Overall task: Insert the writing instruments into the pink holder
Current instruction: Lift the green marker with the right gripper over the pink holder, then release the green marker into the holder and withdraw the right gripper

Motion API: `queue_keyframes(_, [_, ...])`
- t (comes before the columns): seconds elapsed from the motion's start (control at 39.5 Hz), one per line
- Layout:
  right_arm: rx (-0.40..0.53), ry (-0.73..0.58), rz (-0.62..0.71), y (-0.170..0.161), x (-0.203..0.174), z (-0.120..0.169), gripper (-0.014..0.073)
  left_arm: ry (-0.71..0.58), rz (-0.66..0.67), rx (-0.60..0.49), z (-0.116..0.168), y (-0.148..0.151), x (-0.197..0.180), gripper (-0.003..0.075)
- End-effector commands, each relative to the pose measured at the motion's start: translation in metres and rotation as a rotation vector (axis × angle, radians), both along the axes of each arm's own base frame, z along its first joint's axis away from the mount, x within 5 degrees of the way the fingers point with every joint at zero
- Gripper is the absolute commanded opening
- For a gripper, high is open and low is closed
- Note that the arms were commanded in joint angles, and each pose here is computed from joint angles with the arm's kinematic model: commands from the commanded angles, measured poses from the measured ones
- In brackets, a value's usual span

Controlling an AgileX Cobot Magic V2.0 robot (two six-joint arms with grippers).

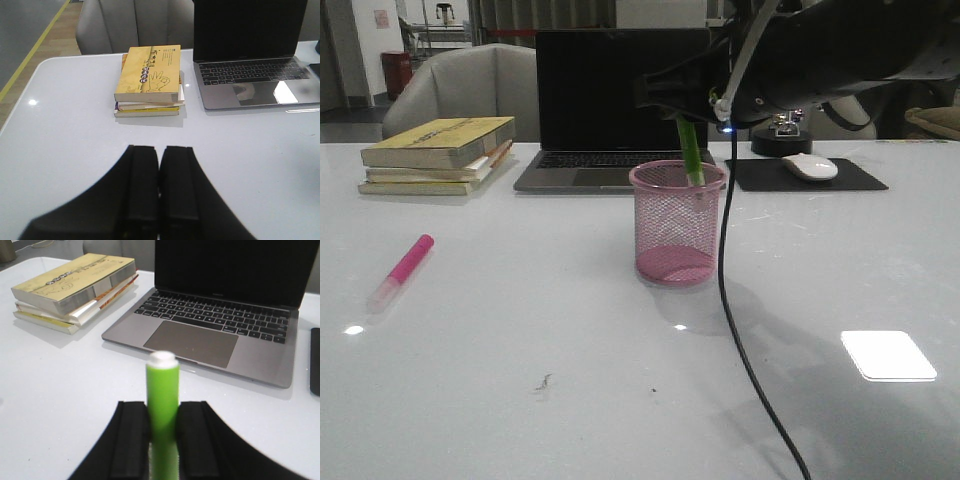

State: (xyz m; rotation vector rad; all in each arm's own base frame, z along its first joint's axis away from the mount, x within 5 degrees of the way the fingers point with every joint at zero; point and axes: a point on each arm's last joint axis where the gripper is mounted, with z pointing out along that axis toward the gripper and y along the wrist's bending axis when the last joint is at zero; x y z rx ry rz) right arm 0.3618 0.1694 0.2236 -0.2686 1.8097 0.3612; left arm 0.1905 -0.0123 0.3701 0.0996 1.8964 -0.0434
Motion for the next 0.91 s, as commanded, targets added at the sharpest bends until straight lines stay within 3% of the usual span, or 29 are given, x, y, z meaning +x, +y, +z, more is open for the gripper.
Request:
queue_keyframes(0.0, [0.067, -0.16, -0.002, -0.001, 0.0, 0.038, 0.0031, -0.115, 0.002, -0.025, 0.019, -0.001, 0.0, 0.0092])
queue_keyframes(0.18, [0.068, -0.163, -0.002, -0.001, 0.0, 0.038, 0.0052, -0.115, 0.002, -0.025, 0.019, -0.001, 0.0, 0.0092])
queue_keyframes(0.4, [0.073, -0.171, -0.002, -0.001, 0.0, 0.043, 0.0345, -0.115, 0.002, -0.025, 0.019, -0.001, 0.0, 0.0092])
queue_keyframes(0.46, [0.076, -0.178, -0.002, -0.001, -0.001, 0.045, 0.0378, -0.115, 0.002, -0.025, 0.019, -0.001, 0.0, 0.0092])
queue_keyframes(0.66, [0.073, -0.16, 0.005, -0.006, -0.013, 0.067, 0.0376, -0.115, 0.002, -0.025, 0.019, -0.001, 0.0, 0.0092])
queue_keyframes(0.89, [0.021, -0.129, -0.005, -0.037, -0.051, 0.125, 0.0376, -0.115, 0.002, -0.025, 0.019, -0.001, 0.0, 0.0092])
